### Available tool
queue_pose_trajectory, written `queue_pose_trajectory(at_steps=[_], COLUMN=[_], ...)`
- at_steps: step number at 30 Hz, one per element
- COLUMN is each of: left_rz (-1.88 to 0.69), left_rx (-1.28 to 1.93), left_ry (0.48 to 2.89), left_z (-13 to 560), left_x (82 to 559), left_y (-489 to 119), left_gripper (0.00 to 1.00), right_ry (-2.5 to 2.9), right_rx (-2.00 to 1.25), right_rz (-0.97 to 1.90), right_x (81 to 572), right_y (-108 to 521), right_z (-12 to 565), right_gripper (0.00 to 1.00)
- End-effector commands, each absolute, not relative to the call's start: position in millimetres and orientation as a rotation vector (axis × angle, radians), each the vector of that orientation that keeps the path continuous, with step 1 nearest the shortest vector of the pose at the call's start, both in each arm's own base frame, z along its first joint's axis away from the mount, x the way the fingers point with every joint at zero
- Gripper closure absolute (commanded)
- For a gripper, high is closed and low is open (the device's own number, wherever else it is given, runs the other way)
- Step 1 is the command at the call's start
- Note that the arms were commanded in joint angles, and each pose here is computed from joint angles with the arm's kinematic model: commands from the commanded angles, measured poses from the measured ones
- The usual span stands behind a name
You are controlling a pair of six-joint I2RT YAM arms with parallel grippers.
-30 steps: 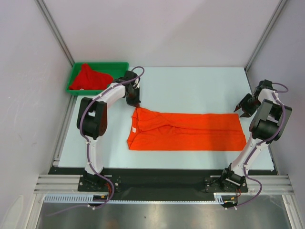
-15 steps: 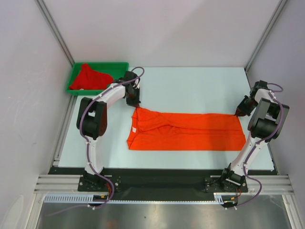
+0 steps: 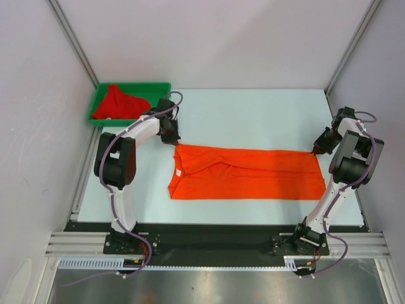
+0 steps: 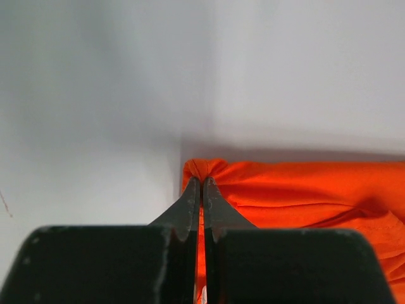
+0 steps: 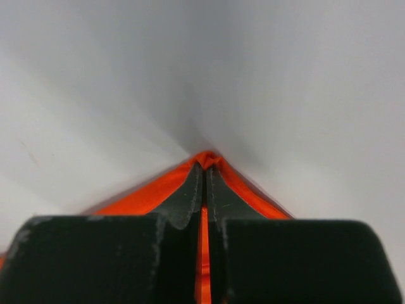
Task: Fold and stack the t-shirts
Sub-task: Fold the tshirt
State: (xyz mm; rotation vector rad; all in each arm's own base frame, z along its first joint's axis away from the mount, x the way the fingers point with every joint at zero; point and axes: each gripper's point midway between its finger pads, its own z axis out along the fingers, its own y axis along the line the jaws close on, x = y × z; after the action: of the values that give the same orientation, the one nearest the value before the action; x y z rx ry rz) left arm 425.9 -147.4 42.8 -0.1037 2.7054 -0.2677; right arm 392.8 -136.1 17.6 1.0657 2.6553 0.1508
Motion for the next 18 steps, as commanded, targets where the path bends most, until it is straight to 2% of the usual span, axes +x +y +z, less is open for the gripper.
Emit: queue_pose_trajectory(at_steps=[1,6,8,9,11,12,13,15,17,18], left_rz=[-0.258,-0.261,-0.28,-0.287,-0.293,-0.29,-0.29,-0.259,-0.242,-0.24], left_rx=[-0.178,-0.171,-0.154,-0.145,-0.128,-0.123,-0.116,-0.105,-0.098,-0.092], left_ry=[2.558,2.536,2.54,2.544,2.544,2.548,2.544,2.541,2.526,2.526], left_z=[79,80,78,77,78,77,80,83,95,97], left_x=[445,455,457,457,456,454,453,450,444,438], left_y=[-136,-136,-139,-141,-141,-141,-140,-135,-131,-129], left_gripper=[1.0,0.99,0.96,0.89,0.83,0.73,0.71,0.66,0.61,0.59], right_ry=[2.632,2.629,2.631,2.629,2.626,2.628,2.628,2.62,2.596,2.581], right_rx=[1.106,1.112,1.111,1.101,1.087,1.081,1.074,1.062,1.05,1.044], right_rz=[-0.009,-0.01,-0.008,-0.003,0.004,0.004,0.004,-0.002,-0.016,-0.016], right_x=[384,382,382,383,387,387,389,394,401,405], right_y=[-162,-164,-163,-163,-163,-163,-162,-163,-164,-165], right_z=[8,7,6,7,10,11,13,22,36,47], right_gripper=[1.0,1.0,1.0,1.0,1.0,1.0,1.0,0.93,0.77,0.74])
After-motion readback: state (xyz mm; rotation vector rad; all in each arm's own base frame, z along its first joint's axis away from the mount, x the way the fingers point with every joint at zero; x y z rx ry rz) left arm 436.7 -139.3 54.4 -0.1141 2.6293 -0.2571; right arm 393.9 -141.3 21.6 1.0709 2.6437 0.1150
